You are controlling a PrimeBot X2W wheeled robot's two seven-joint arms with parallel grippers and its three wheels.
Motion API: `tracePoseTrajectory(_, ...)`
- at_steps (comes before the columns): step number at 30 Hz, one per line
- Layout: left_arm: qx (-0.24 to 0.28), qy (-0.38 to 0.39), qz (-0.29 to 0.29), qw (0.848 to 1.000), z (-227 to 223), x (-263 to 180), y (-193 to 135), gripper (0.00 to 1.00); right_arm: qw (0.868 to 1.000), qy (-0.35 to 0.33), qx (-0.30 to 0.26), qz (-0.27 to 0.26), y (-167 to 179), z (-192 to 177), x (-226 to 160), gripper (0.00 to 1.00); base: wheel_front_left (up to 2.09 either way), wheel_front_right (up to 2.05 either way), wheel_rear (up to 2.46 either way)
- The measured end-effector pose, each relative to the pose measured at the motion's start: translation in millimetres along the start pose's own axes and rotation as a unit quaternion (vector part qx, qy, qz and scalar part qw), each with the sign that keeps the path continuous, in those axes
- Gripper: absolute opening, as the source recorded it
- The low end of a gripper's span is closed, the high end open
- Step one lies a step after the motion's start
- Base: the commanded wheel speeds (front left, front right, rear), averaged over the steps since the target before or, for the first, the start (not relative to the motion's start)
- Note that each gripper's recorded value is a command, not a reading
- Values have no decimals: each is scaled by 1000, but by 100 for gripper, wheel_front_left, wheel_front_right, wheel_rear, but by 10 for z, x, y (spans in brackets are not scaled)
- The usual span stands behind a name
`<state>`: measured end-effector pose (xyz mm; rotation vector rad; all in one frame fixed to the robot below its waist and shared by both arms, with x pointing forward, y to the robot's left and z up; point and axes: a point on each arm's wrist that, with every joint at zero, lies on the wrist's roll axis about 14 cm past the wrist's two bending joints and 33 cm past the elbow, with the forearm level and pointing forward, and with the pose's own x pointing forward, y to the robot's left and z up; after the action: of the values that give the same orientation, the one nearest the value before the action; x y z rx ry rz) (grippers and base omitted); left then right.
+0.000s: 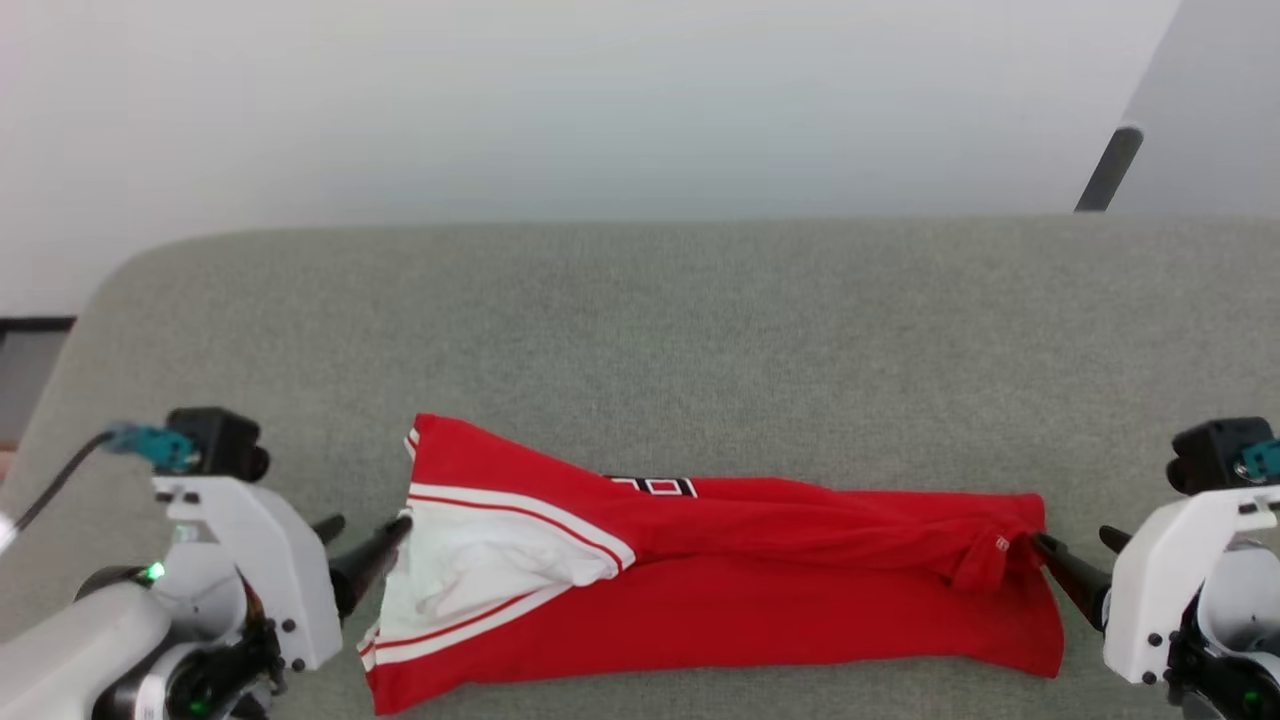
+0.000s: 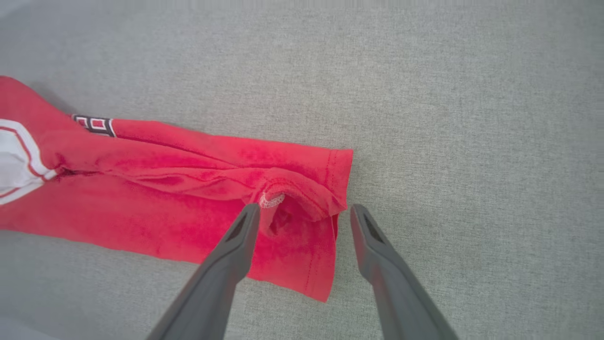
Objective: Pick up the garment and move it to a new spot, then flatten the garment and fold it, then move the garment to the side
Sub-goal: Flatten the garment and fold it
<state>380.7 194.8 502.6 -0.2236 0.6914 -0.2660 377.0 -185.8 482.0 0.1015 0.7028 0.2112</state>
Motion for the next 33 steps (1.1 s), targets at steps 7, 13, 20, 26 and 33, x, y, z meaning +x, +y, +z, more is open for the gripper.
tracePoseTrajectory(7, 28, -183, 14, 983, 356, -301, 38, 100, 999, -38, 24, -9, -20, -11, -191, 100, 0, 0, 0)
tracePoseTrajectory(13, 37, -259, 40, 964, 329, -503, 157, 100, 998, -44, 34, -16, -57, -76, -261, 100, 0, 0, 0)
tracePoseTrajectory(20, 30, -322, 69, 944, 337, -665, 245, 100, 999, -19, 39, -25, -116, -164, -234, 100, 0, 0, 0)
tracePoseTrajectory(26, 2, -341, 89, 936, 105, -728, 346, 100, 999, 12, 37, -32, -149, -221, -147, 100, 0, 0, 0)
tracePoseTrajectory(33, -17, -348, 107, 931, -95, -771, 456, 100, 997, 58, 28, -41, -205, -278, 1, 100, 0, 0, 0)
